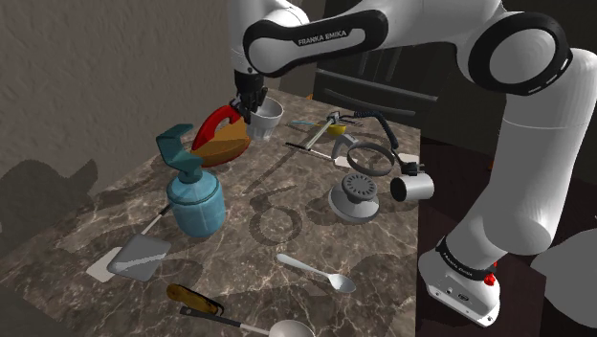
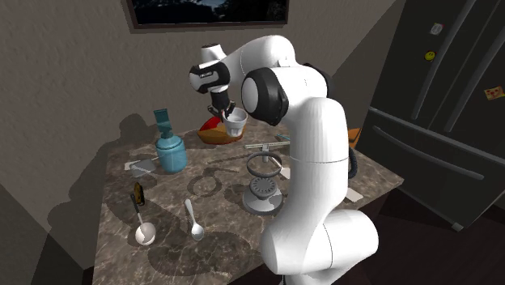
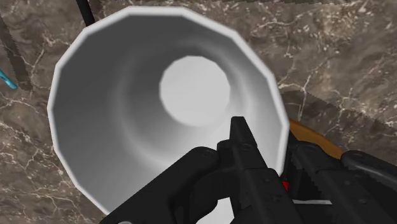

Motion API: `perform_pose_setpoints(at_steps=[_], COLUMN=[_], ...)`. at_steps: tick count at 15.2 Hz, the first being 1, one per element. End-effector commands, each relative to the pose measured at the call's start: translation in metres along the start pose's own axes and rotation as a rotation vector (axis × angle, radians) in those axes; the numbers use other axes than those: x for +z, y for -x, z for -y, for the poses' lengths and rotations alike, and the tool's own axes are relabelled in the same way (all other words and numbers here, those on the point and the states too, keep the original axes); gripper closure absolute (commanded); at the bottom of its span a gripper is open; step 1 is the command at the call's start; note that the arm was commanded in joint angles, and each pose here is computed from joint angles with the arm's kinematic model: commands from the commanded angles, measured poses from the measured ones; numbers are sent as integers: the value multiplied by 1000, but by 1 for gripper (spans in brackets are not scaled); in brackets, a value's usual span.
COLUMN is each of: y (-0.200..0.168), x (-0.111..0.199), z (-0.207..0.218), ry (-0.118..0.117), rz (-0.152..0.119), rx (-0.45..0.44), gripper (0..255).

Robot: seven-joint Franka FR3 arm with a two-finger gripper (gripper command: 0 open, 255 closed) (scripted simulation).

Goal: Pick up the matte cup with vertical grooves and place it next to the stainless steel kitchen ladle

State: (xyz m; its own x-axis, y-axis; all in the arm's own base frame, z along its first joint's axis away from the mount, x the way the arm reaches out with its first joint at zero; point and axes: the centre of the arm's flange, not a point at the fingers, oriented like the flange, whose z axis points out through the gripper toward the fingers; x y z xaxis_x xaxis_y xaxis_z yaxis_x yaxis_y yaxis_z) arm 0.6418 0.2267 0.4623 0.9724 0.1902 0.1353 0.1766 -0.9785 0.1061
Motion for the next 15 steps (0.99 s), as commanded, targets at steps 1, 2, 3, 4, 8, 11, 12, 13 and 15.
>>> perform_pose_setpoints(at_steps=[1, 2, 3, 4, 8, 11, 12, 13, 15], y=[-2, -3, -4, -5, -7, -10, -10, -11, -12], x=[-11, -16, -21, -26, -47, -63, -68, -73, -83], z=[0, -1, -2, -2, -4, -6, -7, -7, -8], ry=[0, 0, 0, 0, 0, 0, 0, 0, 0], rz=[0, 0, 0, 0, 0, 0, 0, 0, 0], rx=[0, 0, 0, 0, 0, 0, 0, 0, 0], gripper=[255, 255, 255, 255, 255, 255, 255, 255, 255])
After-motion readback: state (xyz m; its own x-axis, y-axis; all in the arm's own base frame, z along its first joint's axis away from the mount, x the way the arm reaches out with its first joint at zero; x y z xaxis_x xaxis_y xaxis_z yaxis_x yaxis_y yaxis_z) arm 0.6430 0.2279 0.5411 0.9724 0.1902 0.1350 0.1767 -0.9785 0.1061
